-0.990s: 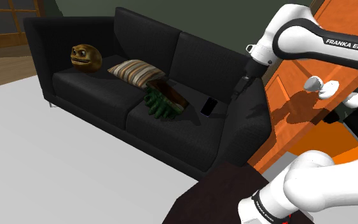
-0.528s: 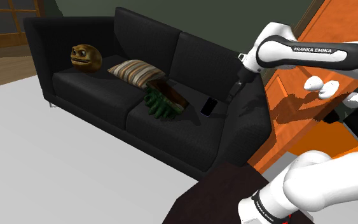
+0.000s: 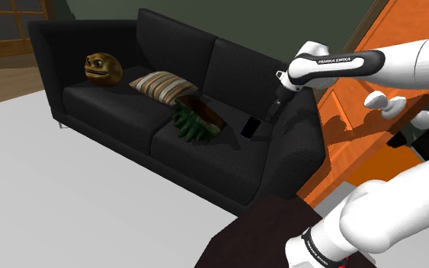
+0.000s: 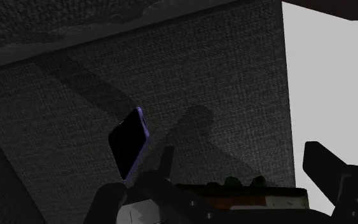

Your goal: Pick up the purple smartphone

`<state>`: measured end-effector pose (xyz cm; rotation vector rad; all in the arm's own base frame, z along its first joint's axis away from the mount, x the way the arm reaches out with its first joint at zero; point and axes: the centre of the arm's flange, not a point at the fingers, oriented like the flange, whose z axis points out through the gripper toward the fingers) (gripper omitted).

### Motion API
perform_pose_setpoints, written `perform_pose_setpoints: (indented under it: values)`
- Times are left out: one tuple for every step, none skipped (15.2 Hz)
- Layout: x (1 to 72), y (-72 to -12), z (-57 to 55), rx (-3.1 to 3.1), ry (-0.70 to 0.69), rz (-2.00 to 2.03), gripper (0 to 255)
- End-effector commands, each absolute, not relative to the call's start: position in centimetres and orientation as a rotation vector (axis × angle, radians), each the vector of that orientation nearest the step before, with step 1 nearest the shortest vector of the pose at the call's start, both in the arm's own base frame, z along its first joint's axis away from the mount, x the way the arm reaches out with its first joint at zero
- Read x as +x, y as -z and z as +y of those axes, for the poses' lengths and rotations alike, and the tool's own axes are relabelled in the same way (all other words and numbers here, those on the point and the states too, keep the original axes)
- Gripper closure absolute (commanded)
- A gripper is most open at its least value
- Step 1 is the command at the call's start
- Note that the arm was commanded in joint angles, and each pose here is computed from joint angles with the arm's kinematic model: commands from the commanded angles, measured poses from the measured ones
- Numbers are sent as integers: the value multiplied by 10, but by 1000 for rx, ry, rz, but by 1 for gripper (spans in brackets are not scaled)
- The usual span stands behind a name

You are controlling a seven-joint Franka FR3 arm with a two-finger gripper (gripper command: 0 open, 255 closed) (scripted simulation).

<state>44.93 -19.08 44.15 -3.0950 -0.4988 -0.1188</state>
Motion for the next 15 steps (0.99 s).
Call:
perform_pose_setpoints:
  values:
    - [460, -425, -208, -3090, 124, -532, 0]
    - [468, -418, -217, -3086, 127, -548, 0]
    - [475, -411, -225, -3083, 129, -563, 0]
    - [482, -403, -233, -3080, 132, -578, 0]
    - [490, -396, -241, -3076, 134, -594, 0]
    - [498, -389, -249, -3073, 137, -609, 0]
    - [505, -382, -257, -3069, 139, -624, 0]
    - [513, -374, -265, -3065, 141, -639, 0]
    - [521, -367, -273, -3061, 144, -654, 0]
    - [529, -360, -280, -3057, 146, -670, 0]
    - [537, -353, -288, -3053, 149, -685, 0]
    - [545, -345, -295, -3049, 151, -700, 0]
    - [552, -339, -302, -3046, 153, -713, 0]
    - [552, -334, -302, -3046, 153, -713, 0]
    - [552, -328, -302, -3046, 153, -713, 0]
